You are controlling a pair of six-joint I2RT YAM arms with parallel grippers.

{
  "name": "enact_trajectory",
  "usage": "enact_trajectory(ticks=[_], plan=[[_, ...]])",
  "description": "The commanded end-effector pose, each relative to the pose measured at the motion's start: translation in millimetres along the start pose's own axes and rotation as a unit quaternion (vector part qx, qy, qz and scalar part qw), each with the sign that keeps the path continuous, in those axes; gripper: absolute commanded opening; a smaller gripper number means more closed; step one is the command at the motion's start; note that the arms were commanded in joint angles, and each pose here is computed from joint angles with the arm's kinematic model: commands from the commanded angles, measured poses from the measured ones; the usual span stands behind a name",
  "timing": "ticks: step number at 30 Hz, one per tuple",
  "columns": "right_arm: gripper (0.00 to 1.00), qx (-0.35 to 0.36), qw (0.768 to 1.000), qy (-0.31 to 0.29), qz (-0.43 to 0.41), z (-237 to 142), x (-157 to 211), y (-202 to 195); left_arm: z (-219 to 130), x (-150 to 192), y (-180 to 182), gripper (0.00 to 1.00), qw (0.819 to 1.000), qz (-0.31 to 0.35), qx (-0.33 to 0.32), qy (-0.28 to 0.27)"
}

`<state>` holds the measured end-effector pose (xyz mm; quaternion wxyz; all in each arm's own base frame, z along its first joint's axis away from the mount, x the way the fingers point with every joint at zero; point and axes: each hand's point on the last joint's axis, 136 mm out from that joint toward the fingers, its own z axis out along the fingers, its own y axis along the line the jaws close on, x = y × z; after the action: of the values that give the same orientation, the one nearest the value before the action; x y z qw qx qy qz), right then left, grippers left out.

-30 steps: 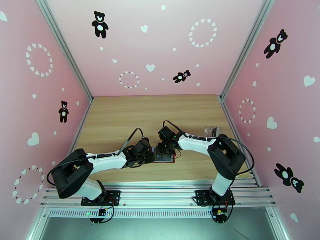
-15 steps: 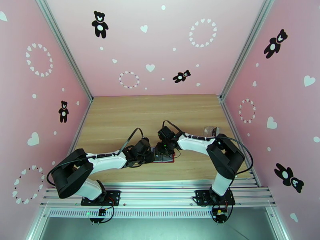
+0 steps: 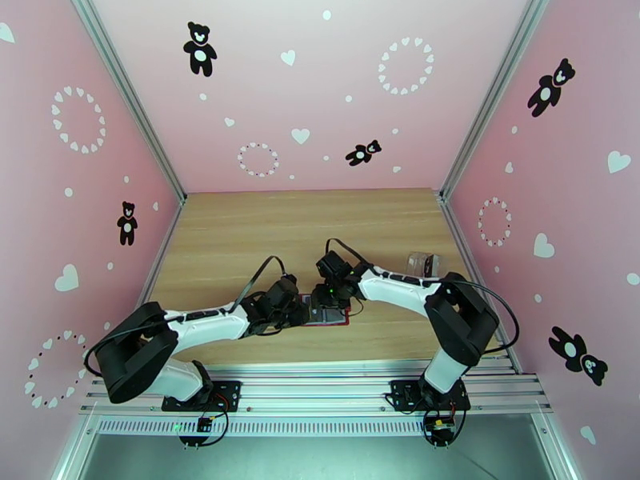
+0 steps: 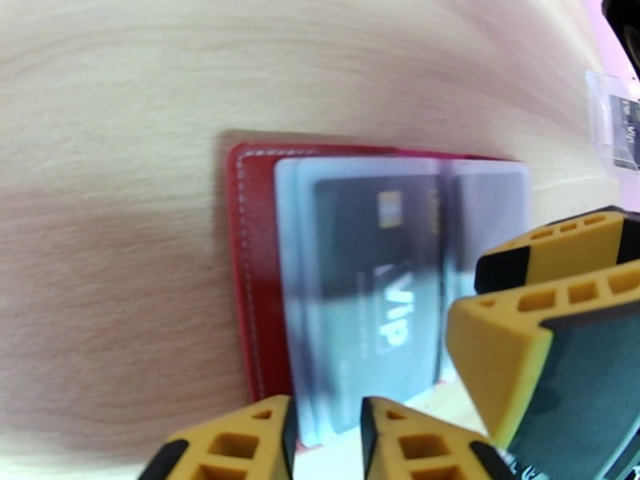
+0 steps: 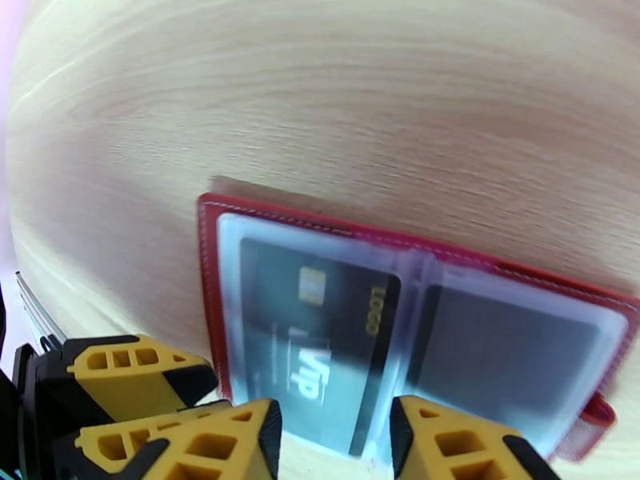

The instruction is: Put the credit cards into the card holder

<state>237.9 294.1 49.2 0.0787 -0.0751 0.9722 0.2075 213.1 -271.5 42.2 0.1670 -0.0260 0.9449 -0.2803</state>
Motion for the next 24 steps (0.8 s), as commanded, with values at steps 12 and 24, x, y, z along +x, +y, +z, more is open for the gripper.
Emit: enact_trajectory(ticks=[12,24], plan=[[0.15,0.008,1.000,0.013,-0.017,10,-4,4,-8,3,10,0.31,1.000,0.003,-0.018,-0.008],[0.14,0.034,0.999,0.034,-0.018,24,7,-12,-7,3,11,0.31,1.000,0.003,-0.021,-0.006]])
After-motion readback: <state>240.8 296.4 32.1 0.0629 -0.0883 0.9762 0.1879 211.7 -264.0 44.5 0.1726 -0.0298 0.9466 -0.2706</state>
